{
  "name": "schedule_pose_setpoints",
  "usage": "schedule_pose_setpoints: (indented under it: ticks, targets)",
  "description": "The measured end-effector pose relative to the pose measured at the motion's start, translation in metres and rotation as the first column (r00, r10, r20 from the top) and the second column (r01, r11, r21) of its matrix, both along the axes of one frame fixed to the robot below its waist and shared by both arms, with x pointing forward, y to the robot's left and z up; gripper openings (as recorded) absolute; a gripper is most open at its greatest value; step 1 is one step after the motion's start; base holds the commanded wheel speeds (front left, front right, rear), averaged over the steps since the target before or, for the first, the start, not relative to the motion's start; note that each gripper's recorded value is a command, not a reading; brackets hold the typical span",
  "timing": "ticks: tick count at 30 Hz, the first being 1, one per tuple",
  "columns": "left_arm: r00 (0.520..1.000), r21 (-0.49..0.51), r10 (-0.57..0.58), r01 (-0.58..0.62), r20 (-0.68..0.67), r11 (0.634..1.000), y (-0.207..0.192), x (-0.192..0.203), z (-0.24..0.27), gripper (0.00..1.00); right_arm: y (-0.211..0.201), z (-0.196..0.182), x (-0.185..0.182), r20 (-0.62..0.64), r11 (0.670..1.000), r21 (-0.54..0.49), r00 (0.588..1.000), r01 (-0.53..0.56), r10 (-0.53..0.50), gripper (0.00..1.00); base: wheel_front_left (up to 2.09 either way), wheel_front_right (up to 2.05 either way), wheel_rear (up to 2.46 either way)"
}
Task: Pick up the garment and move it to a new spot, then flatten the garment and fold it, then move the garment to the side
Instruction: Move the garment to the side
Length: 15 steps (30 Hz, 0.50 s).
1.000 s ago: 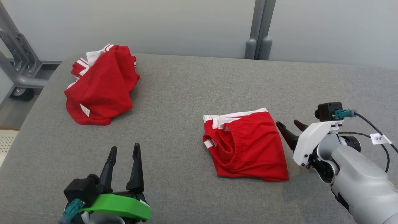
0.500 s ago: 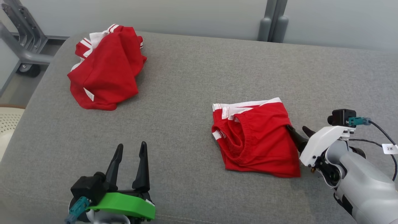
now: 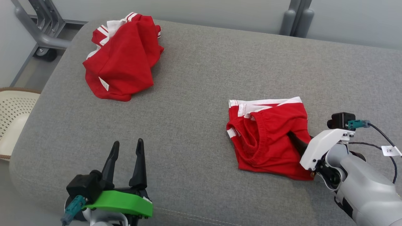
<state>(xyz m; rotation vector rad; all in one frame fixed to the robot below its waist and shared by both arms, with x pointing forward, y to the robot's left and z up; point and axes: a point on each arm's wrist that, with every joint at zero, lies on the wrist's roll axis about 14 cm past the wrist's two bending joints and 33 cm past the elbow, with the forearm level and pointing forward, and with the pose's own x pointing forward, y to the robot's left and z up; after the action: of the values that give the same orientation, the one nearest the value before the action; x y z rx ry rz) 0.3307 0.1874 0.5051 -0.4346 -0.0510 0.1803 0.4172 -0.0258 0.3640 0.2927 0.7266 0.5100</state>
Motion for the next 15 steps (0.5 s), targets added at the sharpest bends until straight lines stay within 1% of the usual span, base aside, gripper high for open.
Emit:
schedule_pose_setpoints:
  ticks: [1, 2, 3, 6, 9, 15]
  targets:
    - [1.000, 0.001, 0.006, -0.006, 0.000, 1.000, 0.002, 0.000, 0.000, 1.00, 0.001, 0.000, 0.000, -0.001, 1.000, -0.002, 1.000, -0.006, 0.006, 0.23, 0.00, 0.00, 0.00]
    - [1.000, 0.002, 0.012, -0.012, 0.000, 1.000, 0.004, 0.001, 0.000, 1.00, 0.002, 0.001, 0.001, 0.003, 1.000, -0.004, 1.000, -0.012, 0.012, 0.04, 0.00, 0.00, 0.00]
    - [1.000, 0.002, 0.011, -0.011, -0.001, 1.000, 0.004, 0.001, 0.000, 1.00, 0.003, 0.002, 0.002, 0.008, 1.000, -0.006, 1.000, -0.017, 0.017, 0.00, 0.00, 0.00, 0.00]
    - [1.000, 0.001, 0.003, -0.003, -0.004, 1.000, 0.002, 0.004, -0.001, 1.00, 0.000, 0.003, 0.003, 0.023, 0.999, -0.027, 0.999, -0.031, 0.031, 0.00, 0.00, 0.00, 0.00]
    - [1.000, 0.000, -0.007, 0.007, -0.004, 1.000, -0.001, 0.007, -0.002, 1.00, -0.007, 0.007, 0.008, 0.042, 0.999, -0.042, 0.999, -0.023, 0.025, 0.00, 0.00, 0.00, 0.00]
    - [0.999, -0.004, -0.038, 0.038, 0.010, 0.999, -0.010, 0.015, 0.002, 1.00, -0.047, 0.016, 0.025, 0.097, 0.993, -0.113, 0.995, 0.027, -0.016, 0.00, 0.00, 0.00, 0.00]
